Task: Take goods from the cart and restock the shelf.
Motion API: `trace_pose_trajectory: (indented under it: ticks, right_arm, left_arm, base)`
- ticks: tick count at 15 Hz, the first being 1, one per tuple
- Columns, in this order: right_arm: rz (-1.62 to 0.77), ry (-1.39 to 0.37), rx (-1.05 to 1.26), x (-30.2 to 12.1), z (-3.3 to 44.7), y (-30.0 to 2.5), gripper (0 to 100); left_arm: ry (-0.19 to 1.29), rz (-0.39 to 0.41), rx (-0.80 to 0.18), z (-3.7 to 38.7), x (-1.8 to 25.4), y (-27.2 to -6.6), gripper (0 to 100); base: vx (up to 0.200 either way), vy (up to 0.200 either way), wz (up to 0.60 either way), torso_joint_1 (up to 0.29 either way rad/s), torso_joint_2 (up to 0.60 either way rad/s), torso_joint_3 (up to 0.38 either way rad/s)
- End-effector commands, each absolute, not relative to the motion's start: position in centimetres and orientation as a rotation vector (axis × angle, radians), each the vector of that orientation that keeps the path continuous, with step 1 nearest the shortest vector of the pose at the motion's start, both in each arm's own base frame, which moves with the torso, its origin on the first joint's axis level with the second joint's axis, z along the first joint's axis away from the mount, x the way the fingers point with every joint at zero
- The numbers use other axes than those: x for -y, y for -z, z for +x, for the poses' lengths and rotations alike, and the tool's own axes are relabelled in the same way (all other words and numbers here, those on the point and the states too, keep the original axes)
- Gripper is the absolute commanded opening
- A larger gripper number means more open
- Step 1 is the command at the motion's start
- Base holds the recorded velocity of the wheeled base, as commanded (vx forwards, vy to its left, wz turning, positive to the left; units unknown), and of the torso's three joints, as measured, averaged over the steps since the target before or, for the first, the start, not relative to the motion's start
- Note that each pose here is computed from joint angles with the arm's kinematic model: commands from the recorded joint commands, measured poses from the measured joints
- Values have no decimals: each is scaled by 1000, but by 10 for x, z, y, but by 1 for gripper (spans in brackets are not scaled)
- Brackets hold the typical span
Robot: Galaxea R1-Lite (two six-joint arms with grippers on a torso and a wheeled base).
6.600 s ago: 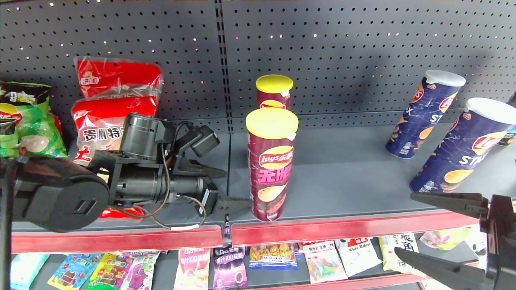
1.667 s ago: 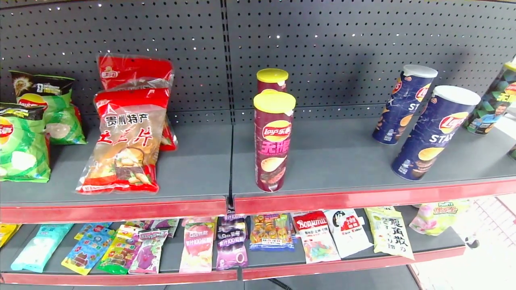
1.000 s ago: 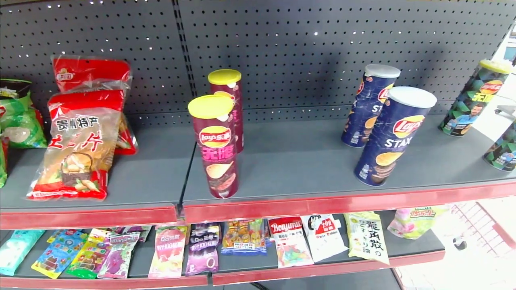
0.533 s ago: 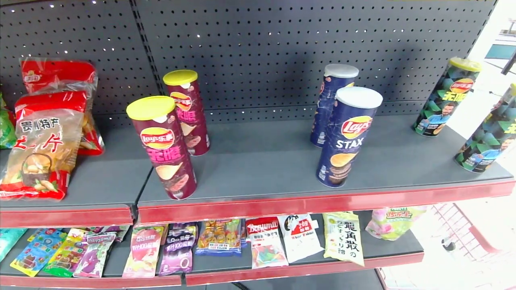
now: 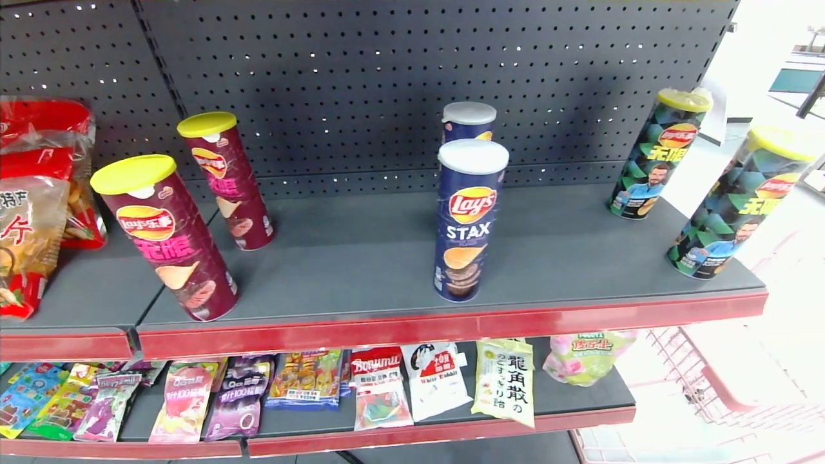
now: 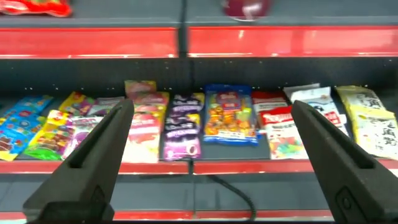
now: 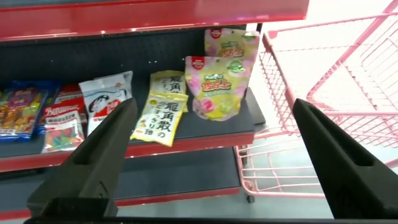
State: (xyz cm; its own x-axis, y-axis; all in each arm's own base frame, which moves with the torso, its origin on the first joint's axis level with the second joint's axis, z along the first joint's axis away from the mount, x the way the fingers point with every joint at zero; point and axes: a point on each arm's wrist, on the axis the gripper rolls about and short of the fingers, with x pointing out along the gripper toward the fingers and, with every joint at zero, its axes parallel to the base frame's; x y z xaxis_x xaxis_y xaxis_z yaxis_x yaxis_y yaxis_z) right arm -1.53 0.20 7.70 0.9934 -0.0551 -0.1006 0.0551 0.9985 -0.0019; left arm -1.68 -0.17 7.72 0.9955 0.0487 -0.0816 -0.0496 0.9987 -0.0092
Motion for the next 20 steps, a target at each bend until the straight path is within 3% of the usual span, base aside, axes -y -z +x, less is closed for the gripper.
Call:
trace_pose_trajectory:
  ticks: [1,4,8,11,20]
  right_arm:
    - [0,55,-103,-2,-15,-77,100]
    - [0,55,-103,-2,-15,-77,100]
    - [0,55,-103,-2,-15,-77,100]
    - [0,56,-103,-2,-15,-77,100]
    - [-2,58,-103,-2,-15,-77,100]
  left_arm:
    - [-49,-12,-84,-17,2,-77,100]
    - [-49,-12,-84,-17,2,-77,100]
    - [-49,-12,-84,-17,2,-77,100]
    - [-49,-12,-84,-17,2,-77,100]
    - [-49,-12,-84,-17,2,-77,100]
  base:
    - [0,-200,0,2,2,2]
    - [0,-200,0,1,4,1]
    - [0,0,0,0,0,0]
    - [0,0,600,5,5,5]
    - [0,0,0,0,0,0]
